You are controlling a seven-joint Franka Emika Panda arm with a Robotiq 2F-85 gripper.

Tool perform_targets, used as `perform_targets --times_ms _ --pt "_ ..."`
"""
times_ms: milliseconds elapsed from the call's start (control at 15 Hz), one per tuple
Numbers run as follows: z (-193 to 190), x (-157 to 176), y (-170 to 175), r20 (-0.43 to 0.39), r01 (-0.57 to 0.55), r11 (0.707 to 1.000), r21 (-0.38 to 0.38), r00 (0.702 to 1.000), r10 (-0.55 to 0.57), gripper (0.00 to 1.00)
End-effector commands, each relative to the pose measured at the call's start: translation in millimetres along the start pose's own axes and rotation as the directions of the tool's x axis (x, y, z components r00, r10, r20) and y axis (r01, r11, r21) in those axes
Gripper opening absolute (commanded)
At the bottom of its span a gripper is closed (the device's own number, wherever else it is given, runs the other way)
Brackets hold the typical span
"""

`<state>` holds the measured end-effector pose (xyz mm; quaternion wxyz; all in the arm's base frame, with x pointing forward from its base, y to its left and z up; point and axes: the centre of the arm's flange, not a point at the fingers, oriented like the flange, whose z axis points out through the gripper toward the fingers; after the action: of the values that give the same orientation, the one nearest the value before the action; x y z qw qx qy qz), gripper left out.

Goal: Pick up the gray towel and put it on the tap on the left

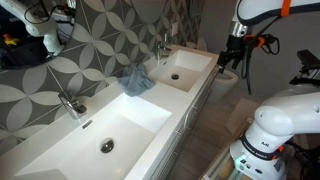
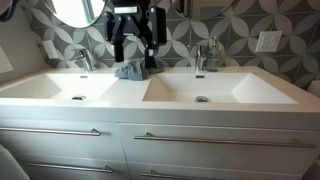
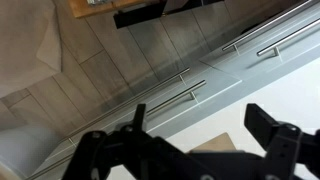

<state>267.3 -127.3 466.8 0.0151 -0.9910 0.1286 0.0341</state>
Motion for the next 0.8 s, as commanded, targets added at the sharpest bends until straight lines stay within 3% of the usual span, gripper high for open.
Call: perform_targets --times_ms 0,667,733 --pt "0.0 0.0 0.0 0.000 0.000 1.000 0.000 1.000 0.000 1.00" --pt "0.0 0.0 0.0 0.000 0.000 1.000 0.000 1.000 0.000 1.00" --pt "-9.4 9.4 -7.9 -0.032 0.009 1.000 -0.001 0.999 -0.009 1.00"
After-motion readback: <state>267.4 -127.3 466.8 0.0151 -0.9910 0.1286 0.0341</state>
